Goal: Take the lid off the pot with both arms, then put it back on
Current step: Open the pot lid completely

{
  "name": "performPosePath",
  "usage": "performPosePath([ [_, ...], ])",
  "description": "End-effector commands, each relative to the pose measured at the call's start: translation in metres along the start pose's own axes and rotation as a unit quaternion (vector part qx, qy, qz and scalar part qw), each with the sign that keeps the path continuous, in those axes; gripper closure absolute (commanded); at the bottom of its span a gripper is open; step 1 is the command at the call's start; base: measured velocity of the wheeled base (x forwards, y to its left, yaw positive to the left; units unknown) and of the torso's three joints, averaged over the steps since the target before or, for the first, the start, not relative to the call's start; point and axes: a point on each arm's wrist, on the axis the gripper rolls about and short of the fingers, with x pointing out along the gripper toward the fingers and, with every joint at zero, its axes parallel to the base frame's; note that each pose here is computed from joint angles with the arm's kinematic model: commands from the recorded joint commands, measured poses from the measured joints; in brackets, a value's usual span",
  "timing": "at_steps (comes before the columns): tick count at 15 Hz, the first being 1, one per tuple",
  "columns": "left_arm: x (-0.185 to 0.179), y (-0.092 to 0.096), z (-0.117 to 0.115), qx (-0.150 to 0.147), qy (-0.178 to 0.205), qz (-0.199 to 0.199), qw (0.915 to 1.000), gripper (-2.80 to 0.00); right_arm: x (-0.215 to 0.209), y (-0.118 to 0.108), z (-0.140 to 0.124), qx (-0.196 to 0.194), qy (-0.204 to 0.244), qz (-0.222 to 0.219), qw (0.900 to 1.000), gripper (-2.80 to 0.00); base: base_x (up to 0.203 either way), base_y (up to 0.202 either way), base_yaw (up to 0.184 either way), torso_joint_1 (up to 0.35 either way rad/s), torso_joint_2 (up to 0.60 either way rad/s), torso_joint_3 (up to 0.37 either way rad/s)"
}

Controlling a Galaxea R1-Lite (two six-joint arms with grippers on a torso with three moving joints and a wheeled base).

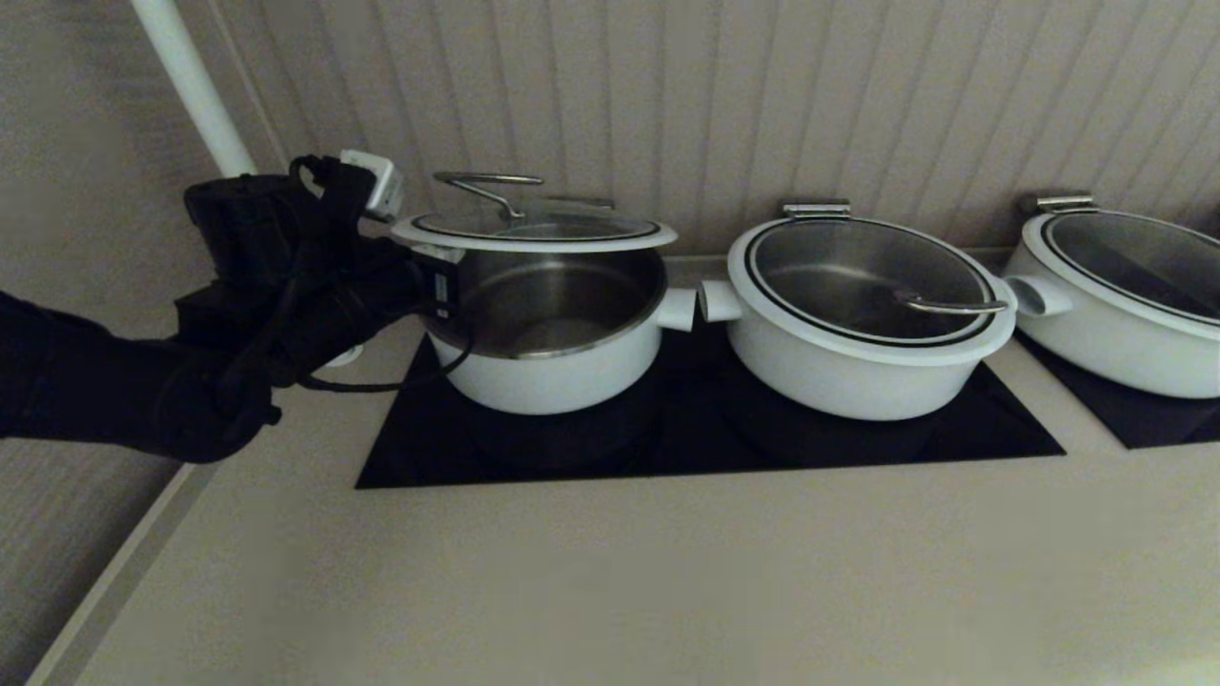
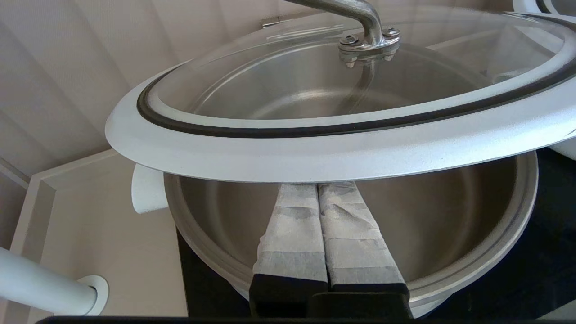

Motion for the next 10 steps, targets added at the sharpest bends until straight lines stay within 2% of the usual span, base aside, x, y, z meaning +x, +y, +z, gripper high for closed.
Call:
performPosePath([
  [1, 0.0004, 0.0001, -0.0001, 0.001, -0.002, 0.000, 1.0000, 0.00, -0.0083, 0.0004, -0.0031, -0.002, -0.056, -0.002, 0.998, 0.00, 0.000, 0.000, 0.000, 0.000, 0.00, 0.000],
  [6, -0.0003, 0.0002, 0.0010, 0.000, -0.004, 0.000, 1.0000, 0.00, -0.0162, 0.0007, -0.0068, -0.002, -0.114, -0.004, 0.994, 0.00, 0.000, 0.000, 0.000, 0.000, 0.00, 0.000],
  [10, 0.0009, 0.0006, 0.0015, 0.000, -0.005, 0.001, 1.0000, 0.00, -0.0163, 0.0007, -0.0069, 0.001, -0.114, -0.004, 0.993, 0.00, 0.000, 0.000, 0.000, 0.000, 0.00, 0.000],
])
